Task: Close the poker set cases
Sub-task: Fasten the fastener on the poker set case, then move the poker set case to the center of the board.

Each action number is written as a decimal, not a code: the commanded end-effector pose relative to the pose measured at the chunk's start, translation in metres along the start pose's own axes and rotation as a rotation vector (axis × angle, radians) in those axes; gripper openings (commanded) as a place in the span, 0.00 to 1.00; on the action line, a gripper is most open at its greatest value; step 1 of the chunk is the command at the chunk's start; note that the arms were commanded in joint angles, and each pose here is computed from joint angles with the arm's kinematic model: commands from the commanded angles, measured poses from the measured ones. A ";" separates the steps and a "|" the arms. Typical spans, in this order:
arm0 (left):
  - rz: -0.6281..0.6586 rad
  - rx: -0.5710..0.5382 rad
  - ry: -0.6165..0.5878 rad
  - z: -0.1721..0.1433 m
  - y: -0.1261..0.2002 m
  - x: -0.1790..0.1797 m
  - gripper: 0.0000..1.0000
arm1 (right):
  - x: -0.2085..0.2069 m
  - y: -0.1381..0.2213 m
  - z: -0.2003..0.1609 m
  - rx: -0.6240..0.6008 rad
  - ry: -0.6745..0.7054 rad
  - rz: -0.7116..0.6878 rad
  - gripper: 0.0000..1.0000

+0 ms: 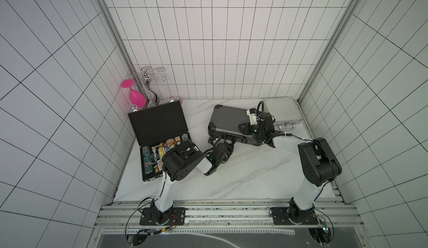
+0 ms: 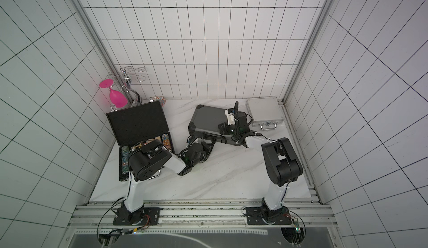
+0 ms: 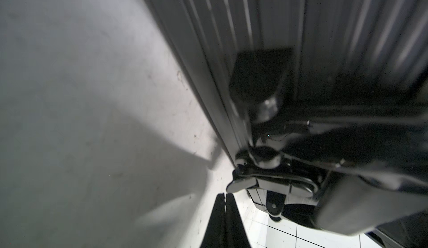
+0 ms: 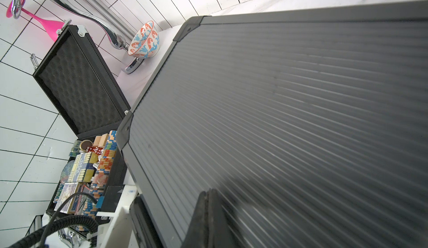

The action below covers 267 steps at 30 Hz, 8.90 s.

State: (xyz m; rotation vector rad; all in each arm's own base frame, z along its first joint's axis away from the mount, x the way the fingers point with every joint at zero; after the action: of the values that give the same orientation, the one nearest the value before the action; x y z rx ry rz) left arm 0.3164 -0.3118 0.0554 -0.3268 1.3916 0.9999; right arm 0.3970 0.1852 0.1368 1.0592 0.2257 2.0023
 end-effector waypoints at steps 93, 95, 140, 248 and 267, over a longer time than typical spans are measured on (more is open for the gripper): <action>0.009 0.057 0.034 0.011 -0.023 0.025 0.00 | -0.098 0.006 -0.141 0.472 -0.251 -0.305 0.02; 0.036 0.061 0.015 0.009 -0.027 0.024 0.00 | -0.098 0.006 -0.140 0.472 -0.248 -0.305 0.02; 0.506 0.037 -0.578 0.174 0.128 -0.081 0.51 | 0.063 0.054 -0.020 0.238 0.090 -0.062 0.47; 1.238 0.107 -0.121 0.260 0.306 0.157 0.00 | 0.206 -0.136 -0.099 0.374 0.325 0.129 0.54; 1.221 0.091 -0.111 0.258 0.307 0.154 0.00 | 0.185 -0.148 -0.140 0.460 0.303 -0.003 0.27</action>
State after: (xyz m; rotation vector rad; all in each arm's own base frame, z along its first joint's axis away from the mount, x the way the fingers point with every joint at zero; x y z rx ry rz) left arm 0.2373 0.1232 0.0911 0.8696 1.4029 1.9143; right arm 0.3314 0.4441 0.0913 1.0356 0.8276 2.2095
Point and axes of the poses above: each gripper's point midway between its finger pads, its own y axis back along the fingers, its own x axis along the line the jaws close on, z = x × y, the point moved 6 cm from there along y, back along the fingers, and after that the axes turned 7 degrees about -y, right-handed, at the moved point
